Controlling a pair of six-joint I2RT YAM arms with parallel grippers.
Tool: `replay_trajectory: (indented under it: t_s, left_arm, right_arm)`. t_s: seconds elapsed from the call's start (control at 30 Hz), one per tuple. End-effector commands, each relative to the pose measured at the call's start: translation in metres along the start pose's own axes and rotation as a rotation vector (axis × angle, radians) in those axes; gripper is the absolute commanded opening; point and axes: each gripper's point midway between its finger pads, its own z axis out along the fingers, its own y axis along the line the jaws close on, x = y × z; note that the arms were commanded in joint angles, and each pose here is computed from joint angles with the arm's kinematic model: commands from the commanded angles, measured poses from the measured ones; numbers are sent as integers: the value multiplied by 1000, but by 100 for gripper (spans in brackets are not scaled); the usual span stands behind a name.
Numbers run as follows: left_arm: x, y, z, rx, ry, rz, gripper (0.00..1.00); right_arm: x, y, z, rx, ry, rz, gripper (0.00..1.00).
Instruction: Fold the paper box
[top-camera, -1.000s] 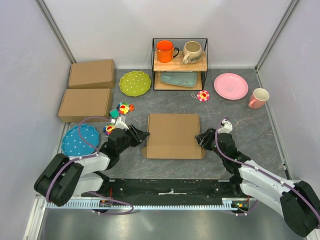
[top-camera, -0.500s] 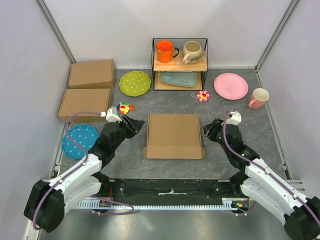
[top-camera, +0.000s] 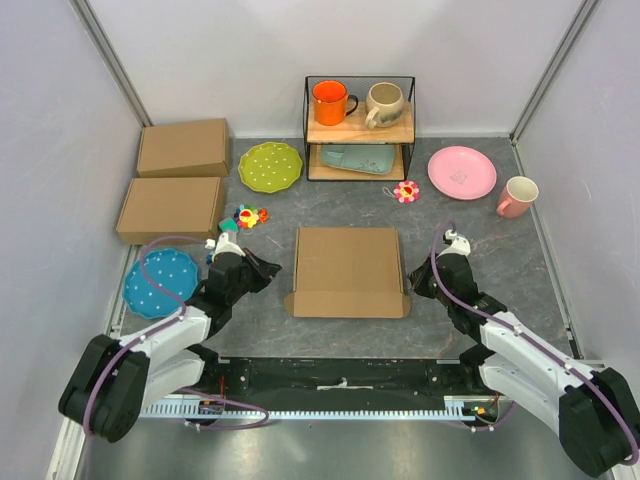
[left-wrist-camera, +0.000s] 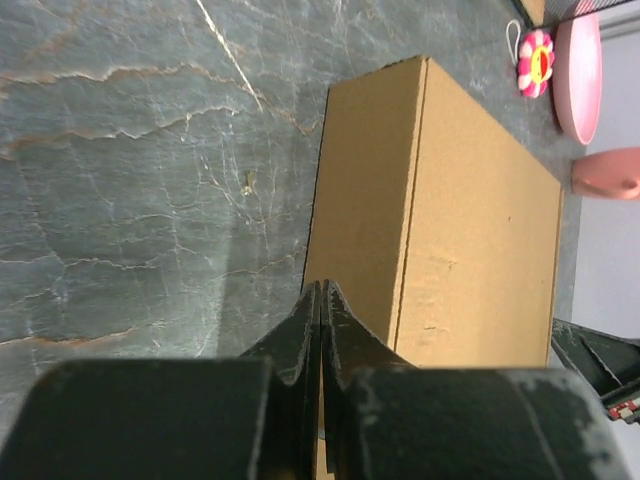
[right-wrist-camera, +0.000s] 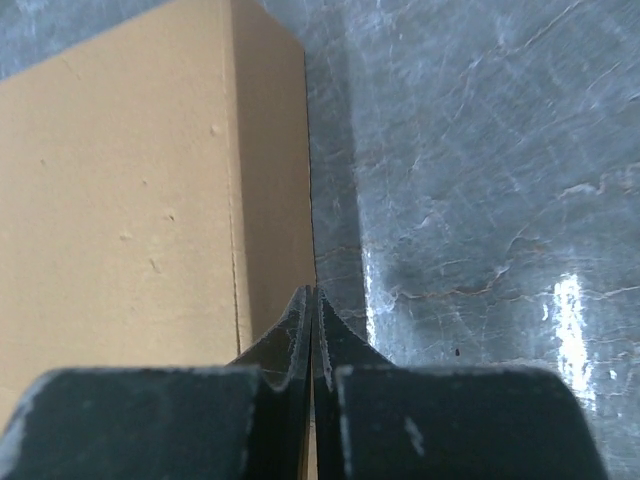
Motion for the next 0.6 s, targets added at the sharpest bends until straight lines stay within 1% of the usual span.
replay_trajectory:
  t_s: [0.0, 0.07, 0.23, 0.57]
  left_arm:
    - [-1, -27, 6, 113, 26, -13, 2]
    - [1, -25, 7, 116, 30, -16, 2]
    - [5, -27, 7, 130, 46, -18, 2]
    - [18, -19, 10, 112, 94, -20, 2]
  right_arm:
    - [3, 15, 5, -91, 1, 36, 0]
    - [6, 19, 4, -120, 7, 40, 0]
    - [16, 18, 5, -130, 36, 46, 0]
    - [20, 17, 3, -144, 37, 62, 0]
